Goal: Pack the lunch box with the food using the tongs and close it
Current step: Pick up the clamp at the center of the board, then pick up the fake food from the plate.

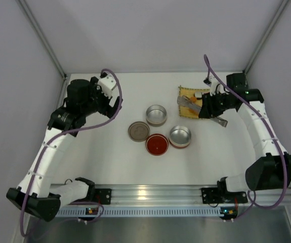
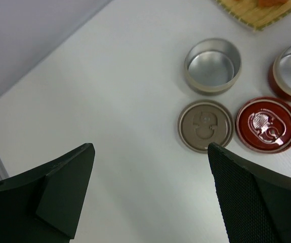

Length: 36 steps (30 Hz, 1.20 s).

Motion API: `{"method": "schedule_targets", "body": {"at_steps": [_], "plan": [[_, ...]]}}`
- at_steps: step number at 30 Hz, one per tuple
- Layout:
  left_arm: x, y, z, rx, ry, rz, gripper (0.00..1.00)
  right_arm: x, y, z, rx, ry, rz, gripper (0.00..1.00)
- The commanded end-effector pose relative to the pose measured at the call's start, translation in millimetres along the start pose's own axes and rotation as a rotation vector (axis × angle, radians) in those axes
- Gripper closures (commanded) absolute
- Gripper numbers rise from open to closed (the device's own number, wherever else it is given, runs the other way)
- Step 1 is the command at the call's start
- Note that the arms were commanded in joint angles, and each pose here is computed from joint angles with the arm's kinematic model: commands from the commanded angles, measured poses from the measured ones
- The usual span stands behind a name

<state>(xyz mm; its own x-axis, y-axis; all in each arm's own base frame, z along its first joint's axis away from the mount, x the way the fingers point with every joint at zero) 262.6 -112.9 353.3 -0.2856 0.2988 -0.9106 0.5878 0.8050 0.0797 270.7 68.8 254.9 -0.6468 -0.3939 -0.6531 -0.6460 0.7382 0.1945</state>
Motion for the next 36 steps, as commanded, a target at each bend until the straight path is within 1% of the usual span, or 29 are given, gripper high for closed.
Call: {"method": "schedule_targets", "body": {"at_steps": [1,3,4,7,10,14,17,19,20,22,25,36], "plan": [[39,9,5,0.005,0.129,-0.176,0.02,-28,-25,-24,0.212,-0.068,-0.044,0.62],[55,12,11,0.016,0.154,-0.222,0.02,-31,-30,-26,0.246,-0.061,-0.037,0.62],[60,16,11,0.003,0.161,-0.241,0.02,-29,-34,-25,0.269,-0.036,-0.028,0.62],[75,19,15,-0.001,0.181,-0.274,0.02,-26,-41,-26,0.309,-0.002,-0.027,0.6],[83,20,17,-0.007,0.175,-0.289,0.02,-20,-45,-24,0.33,0.031,-0.029,0.58],[89,20,20,-0.002,0.182,-0.302,0.02,-16,-49,-19,0.32,0.063,-0.057,0.57],[88,14,19,0.06,0.197,-0.28,0.02,-18,-50,-19,0.293,0.076,-0.104,0.55],[88,7,18,0.136,0.208,-0.252,0.02,-16,-52,-17,0.277,0.102,-0.148,0.55],[92,5,18,0.157,0.235,-0.256,0.02,-16,-53,-17,0.269,0.111,-0.167,0.53],[91,4,18,0.172,0.24,-0.253,0.02,-13,-57,-13,0.26,0.141,-0.191,0.5],[94,2,19,0.196,0.253,-0.258,0.02,-8,-62,-7,0.263,0.169,-0.198,0.49],[95,1,27,0.227,0.266,-0.268,0.02,-2,-83,12,0.279,0.228,-0.245,0.5]]}}
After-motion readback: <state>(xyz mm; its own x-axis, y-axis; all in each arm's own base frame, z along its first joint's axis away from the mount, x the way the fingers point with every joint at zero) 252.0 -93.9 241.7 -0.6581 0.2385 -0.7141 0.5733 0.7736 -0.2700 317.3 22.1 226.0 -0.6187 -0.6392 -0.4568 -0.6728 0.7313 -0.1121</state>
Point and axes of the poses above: each gripper's point midway between its finger pads, its own z axis out along the fingers, its own y axis along the line the jaws close on, x = y × z, the point moved 6 cm from there along -z, back along the fingers, and after that the axes turned 9 degrees about -z, right-handed, at the moved point
